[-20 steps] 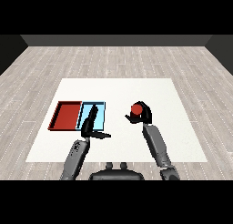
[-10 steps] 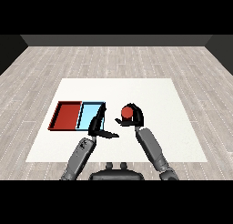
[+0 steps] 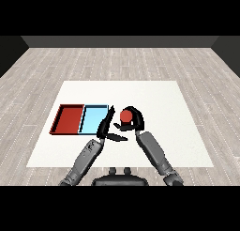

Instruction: Pick the red can and put it in the red box

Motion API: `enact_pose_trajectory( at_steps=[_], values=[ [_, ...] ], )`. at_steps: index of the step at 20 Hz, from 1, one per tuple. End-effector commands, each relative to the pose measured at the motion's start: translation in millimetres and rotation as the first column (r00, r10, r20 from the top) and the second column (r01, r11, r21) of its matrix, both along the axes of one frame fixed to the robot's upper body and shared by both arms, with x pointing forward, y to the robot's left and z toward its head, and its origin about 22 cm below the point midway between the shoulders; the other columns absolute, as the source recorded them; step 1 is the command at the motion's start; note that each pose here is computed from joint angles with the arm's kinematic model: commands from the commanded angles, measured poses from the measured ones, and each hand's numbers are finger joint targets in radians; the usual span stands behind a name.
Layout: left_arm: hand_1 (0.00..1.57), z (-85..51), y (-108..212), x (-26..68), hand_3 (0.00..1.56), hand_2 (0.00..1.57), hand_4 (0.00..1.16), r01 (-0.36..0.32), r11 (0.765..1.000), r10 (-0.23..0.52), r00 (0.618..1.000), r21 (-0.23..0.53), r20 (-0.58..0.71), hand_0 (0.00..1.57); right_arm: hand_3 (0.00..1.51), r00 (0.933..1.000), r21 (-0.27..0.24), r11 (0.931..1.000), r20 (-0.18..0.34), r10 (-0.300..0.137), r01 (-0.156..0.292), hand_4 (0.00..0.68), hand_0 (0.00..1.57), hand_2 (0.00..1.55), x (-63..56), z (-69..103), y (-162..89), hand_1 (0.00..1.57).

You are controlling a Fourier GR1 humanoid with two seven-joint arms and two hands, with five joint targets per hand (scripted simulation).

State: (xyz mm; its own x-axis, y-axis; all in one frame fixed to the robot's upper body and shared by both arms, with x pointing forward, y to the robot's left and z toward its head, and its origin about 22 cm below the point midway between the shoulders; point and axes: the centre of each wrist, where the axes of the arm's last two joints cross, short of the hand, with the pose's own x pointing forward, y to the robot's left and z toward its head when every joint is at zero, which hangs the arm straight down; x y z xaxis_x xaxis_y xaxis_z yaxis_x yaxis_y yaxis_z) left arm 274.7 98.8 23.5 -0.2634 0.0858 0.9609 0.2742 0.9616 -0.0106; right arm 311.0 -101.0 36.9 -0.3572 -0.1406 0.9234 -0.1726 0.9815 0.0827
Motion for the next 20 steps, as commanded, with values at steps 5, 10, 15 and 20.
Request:
enact_pose_trajectory(
  at_steps=[5, 10, 15, 20],
  values=[
    [0.0, 1.5, -11, 26.2, 0.0, 0.0, 0.0, -0.002, 0.999, 0.005, 0.999, 0.053, -0.044, 0.0, 1.4, 0.9983, 0.003, 0.9988, 0.033, 0.049, -0.049, 0.626, 1.43, 1.43, -9.3, -2.1, 25, 1.43],
    [0.0, -6.3, -11, 18.0, 0.0, 0.0, 0.0, 0.037, 0.998, -0.036, 0.999, 0.043, -0.027, 0.0, 1.39, 0.9974, -0.014, 0.9979, 0.034, 0.063, -0.063, 0.615, 1.45, 1.43, -23.6, 2.9, 41, 1.45],
    [0.0, 14.9, -31, 11.8, 0.0, 0.0, 0.0, 0.027, 0.996, -0.025, 0.999, 0.088, -0.026, 0.0, 1.38, 0.9961, 0.019, 0.996, 0.017, 0.087, -0.087, 0.594, 1.44, 1.43, -17.0, 9.0, 36, 1.44],
    [0.0, -10.7, -15, 10.6, 0.0, 0.0, 0.0, 0.04, 0.998, -0.039, 0.999, 0.057, -0.024, 0.0, 1.4, 0.993, 0.043, 0.9926, 0.039, 0.112, -0.113, 0.555, 1.45, 1.45, -21.2, 7.8, 23, 1.45]
  ],
)
